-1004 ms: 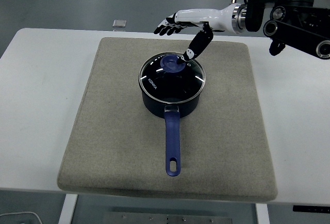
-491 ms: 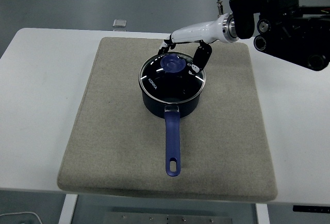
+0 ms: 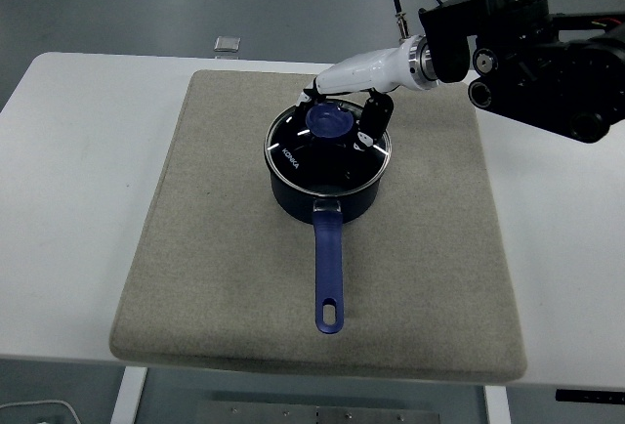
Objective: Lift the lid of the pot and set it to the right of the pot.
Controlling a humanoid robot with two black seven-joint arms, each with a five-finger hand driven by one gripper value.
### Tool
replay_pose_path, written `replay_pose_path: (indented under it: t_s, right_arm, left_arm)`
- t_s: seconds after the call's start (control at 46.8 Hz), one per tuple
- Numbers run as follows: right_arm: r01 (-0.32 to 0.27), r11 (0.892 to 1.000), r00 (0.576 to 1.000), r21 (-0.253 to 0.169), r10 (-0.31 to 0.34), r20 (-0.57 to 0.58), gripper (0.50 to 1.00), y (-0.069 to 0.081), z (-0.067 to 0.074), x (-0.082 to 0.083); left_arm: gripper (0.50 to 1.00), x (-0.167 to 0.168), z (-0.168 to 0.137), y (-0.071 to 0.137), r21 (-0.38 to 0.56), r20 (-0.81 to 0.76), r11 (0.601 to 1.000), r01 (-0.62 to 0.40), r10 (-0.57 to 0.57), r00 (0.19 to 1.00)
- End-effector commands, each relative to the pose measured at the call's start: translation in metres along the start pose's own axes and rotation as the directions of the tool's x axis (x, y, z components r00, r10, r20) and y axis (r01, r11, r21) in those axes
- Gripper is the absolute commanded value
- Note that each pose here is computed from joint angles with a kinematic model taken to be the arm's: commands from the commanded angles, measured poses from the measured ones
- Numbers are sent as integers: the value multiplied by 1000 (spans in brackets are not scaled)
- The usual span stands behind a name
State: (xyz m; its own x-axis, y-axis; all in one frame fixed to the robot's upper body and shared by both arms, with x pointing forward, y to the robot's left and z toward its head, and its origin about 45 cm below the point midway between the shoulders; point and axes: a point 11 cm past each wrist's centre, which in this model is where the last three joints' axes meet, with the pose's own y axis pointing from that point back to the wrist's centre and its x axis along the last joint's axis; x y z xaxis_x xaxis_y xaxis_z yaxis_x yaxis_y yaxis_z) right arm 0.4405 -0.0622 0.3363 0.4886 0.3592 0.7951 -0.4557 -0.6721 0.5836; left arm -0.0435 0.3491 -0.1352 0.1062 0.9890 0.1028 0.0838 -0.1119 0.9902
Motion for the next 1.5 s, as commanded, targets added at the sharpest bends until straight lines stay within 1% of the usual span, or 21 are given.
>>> replay_pose_path:
  t_s: [0.0,0.043,0.107,0.278,0.427,0.577,0.855,0.962,1.325,1.474]
  right_arm:
    - [-1,1000,1000,-2,1,-1,866,0,0,1]
    - [-1,1000,1000,-2,1,-3,860,0,0,1]
    - [-1,1000,1000,-2,1,-3,836,0,0,1]
    - [-9,1000,1000,-6,9,-13,827,2,-1,6]
    - [-11,1000,1000,-6,10,-15,803,2,-1,7]
    - [-12,1000,1000,10,12,-25,803,-4,-9,6]
    - [-15,1000,1000,7,15,-27,795,-5,-9,7]
    - [-14,1000,1000,7,14,-27,766,-5,-9,7]
    - [-14,1000,1000,7,14,-27,760,-5,-9,7]
    - [-14,1000,1000,7,14,-27,731,-5,-9,7]
  left_arm:
    - [1000,0,0,0,0,1,1000,0,0,1000]
    - [1000,0,0,0,0,-1,1000,0,0,1000]
    - [1000,0,0,0,0,-1,1000,0,0,1000]
    - [1000,0,0,0,0,-1,1000,0,0,1000]
    - [1000,0,0,0,0,-1,1000,0,0,1000]
    - [1000,0,0,0,0,1,1000,0,0,1000]
    - [1000,0,0,0,0,1,1000,0,0,1000]
    - [1000,0,0,0,0,-1,1000,0,0,1000]
    - [1000,0,0,0,0,-1,1000,0,0,1000]
    - [1000,0,0,0,0,1,1000,0,0,1000]
